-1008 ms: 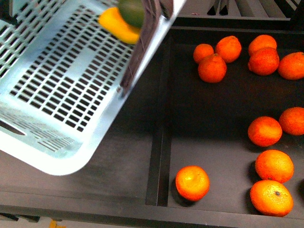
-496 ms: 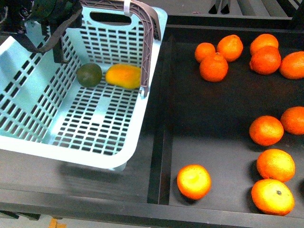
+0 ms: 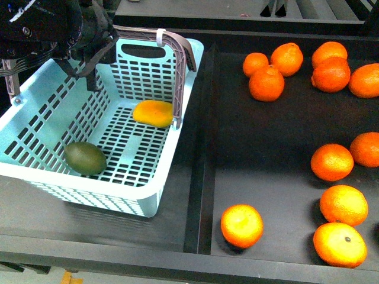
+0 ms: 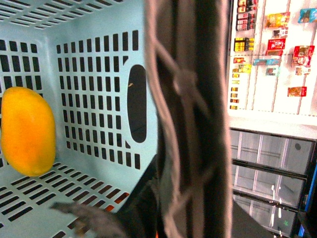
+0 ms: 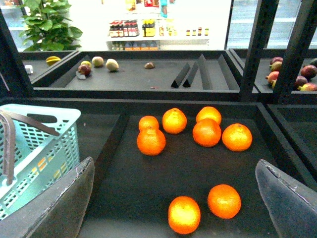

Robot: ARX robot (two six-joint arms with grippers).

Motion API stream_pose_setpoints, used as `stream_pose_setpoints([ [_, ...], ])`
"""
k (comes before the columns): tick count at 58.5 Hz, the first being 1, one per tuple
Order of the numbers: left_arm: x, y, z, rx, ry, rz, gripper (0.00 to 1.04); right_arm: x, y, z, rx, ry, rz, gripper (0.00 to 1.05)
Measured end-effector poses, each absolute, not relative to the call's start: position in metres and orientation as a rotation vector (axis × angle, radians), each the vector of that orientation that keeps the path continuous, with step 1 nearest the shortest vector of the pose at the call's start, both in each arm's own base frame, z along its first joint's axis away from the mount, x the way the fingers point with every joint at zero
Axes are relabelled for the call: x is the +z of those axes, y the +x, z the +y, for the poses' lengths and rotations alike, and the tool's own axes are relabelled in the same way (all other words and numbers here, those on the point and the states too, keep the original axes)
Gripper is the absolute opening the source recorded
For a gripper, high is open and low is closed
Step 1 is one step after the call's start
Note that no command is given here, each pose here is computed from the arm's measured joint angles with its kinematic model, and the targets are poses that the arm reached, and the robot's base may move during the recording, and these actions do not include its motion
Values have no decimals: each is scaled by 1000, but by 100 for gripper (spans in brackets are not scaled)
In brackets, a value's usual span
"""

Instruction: Pick mango and avocado into basket

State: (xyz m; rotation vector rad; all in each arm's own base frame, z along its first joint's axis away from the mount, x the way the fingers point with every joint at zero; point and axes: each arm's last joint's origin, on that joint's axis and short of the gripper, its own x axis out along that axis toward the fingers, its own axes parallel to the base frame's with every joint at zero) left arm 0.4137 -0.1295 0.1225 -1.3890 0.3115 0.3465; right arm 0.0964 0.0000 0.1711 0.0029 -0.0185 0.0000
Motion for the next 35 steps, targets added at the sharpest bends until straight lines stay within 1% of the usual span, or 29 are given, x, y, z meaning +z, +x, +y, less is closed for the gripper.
stream_pose_setpoints([
  [2,123,413,-129,358,-1370,326,44,171,96,0,0,3,-19,96],
  [4,126,411,-128,391,-1334,351,55,171,96,0,0,3,-19,96],
  [8,134,408,-127,430,-1284,379,68,171,96,0,0,3,-19,96],
  [9,140,406,-126,446,-1263,388,73,171,96,0,0,3,-19,96],
  [14,165,396,-125,485,-1183,401,91,171,96,0,0,2,-19,96],
  [17,179,390,-125,490,-1144,399,98,171,96,0,0,2,-19,96],
  [22,202,375,-123,496,-1066,392,96,171,96,0,0,3,-19,96],
  [25,214,353,-116,528,-991,391,96,171,96,0,0,2,-19,96],
  [28,218,332,-108,561,-933,396,96,171,96,0,0,3,-19,96],
  [31,223,313,-101,549,-890,395,96,171,96,0,0,3,-19,96],
  [32,223,308,-99,490,-876,390,93,171,96,0,0,2,-19,96],
  [33,223,301,-95,356,-860,359,88,171,96,0,0,2,-19,96],
  [34,223,296,-92,264,-808,331,84,171,96,0,0,3,-19,96],
  [35,223,287,-87,160,-734,267,79,171,96,0,0,2,-19,96],
])
